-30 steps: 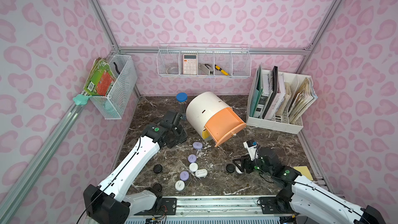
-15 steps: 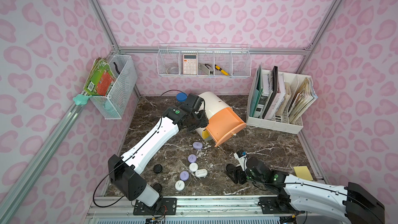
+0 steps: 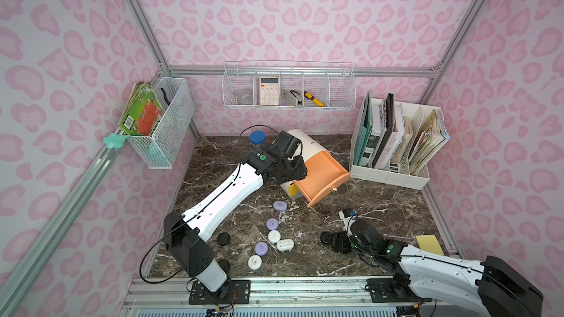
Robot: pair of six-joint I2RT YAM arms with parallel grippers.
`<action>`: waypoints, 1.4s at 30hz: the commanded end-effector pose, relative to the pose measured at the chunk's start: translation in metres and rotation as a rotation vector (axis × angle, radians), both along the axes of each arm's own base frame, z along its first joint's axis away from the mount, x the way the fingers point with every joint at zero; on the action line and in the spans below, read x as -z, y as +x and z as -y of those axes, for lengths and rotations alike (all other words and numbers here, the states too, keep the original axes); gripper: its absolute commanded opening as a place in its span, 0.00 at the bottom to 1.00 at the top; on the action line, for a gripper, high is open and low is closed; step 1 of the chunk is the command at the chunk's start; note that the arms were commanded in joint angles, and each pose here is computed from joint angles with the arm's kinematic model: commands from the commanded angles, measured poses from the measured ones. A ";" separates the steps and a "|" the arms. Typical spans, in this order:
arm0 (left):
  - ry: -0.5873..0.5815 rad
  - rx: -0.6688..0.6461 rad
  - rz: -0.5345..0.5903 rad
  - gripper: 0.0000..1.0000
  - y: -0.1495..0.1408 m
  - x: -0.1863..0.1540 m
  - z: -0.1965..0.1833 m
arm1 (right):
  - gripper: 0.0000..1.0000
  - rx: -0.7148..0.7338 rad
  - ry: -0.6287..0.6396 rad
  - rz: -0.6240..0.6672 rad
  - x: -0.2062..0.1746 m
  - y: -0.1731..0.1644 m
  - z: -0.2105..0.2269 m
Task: Put the bluetooth earphones in the drawer according to color
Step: Place the bluetooth earphone in the drawer.
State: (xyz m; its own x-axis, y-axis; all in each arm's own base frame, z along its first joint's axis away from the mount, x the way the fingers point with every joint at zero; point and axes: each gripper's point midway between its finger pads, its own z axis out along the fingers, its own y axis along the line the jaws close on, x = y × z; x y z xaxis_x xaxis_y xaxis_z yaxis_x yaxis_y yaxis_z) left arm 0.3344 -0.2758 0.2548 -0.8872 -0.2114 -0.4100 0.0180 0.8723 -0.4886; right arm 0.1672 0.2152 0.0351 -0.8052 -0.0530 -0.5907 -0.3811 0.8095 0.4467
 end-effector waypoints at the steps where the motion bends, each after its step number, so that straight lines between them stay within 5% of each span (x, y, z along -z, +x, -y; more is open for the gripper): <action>1: -0.011 0.027 0.023 0.33 0.003 -0.003 0.008 | 0.75 -0.058 -0.012 0.018 -0.002 -0.004 -0.006; 19: -0.019 0.044 0.019 0.33 -0.022 -0.003 0.003 | 0.75 -0.088 -0.097 0.017 0.006 -0.006 -0.012; 35: 0.052 0.140 -0.024 0.35 -0.004 0.012 0.039 | 0.66 -0.048 -0.229 0.007 0.021 0.000 -0.007; 42: 0.082 0.140 -0.043 0.54 -0.002 0.018 0.039 | 0.63 -0.054 -0.259 0.005 0.026 0.001 -0.011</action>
